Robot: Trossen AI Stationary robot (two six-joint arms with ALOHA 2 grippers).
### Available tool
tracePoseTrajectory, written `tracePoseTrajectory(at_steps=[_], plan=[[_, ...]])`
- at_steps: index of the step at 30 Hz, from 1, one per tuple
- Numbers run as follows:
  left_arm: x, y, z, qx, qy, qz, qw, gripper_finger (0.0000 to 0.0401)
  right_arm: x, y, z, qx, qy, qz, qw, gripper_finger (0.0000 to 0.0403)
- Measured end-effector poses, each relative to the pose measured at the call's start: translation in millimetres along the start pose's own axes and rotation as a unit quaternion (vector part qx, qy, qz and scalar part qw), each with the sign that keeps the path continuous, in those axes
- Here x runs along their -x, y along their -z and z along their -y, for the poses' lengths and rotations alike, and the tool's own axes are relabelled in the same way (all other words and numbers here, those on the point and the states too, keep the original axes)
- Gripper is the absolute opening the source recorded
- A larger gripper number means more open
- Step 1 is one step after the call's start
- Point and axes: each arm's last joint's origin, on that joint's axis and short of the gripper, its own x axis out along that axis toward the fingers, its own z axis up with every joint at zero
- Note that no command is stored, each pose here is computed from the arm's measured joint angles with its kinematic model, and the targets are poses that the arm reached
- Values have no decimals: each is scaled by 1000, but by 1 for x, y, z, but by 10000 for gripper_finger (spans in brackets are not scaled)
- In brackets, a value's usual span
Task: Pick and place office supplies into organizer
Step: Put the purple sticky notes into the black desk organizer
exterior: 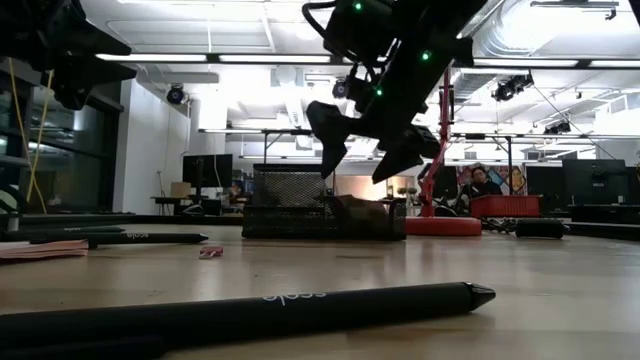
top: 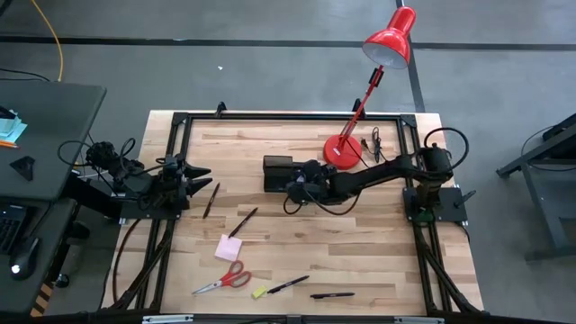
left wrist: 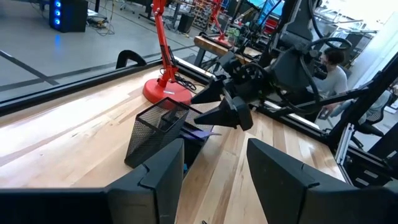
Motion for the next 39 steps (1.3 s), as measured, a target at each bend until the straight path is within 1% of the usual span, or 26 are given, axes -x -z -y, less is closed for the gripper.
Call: tracePoseTrajectory(at_steps=[2, 6, 12, 15, 17, 20, 23, 26, 29, 31, 34, 36, 38, 39], plan=[[0, 0, 0, 0, 0, 0, 1000, 168, 1, -1, 1, 11, 9, -4, 1000, 390], [0, 0, 0, 0, 0, 0, 1000, 168, 4, 0, 0, 42, 22, 19, 999, 390], [0, 0, 0, 0, 0, 0, 1000, 168, 20, 5, -9, 90, 17, 21, 996, 390], [0, 0, 0, 0, 0, 0, 1000, 168, 33, 7, -16, 119, -2, 0, 993, 390], [0, 0, 0, 0, 0, 0, 1000, 168, 43, 12, -23, 139, -26, -13, 990, 390], [0, 0, 0, 0, 0, 0, 1000, 168, 59, 24, -33, 192, -74, -43, 978, 390], [0, 0, 0, 0, 0, 0, 1000, 168, 71, 38, -36, 268, -119, -88, 952, 390], [0, 0, 0, 0, 0, 0, 1000, 168, 83, 50, -37, 322, -142, -113, 929, 389], [0, 0, 0, 0, 0, 0, 1000, 168, 91, 58, -36, 347, -153, -127, 917, 379], [0, 0, 0, 0, 0, 0, 1000, 168, 93, 61, -37, 351, -169, -142, 910, 357], [0, 0, 0, 0, 0, 0, 1000, 168, 88, 58, -37, 343, -182, -167, 906, 298], [0, 0, 0, 0, 0, 0, 1000, 168, 82, 54, -35, 336, -196, -195, 900, 240], [0, 0, 0, 0, 0, 0, 1000, 168, 76, 50, -34, 325, -208, -221, 896, 170], [0, 0, 0, 0, 0, 0, 1000, 168, 73, 47, -33, 321, -206, -224, 897, 129]])
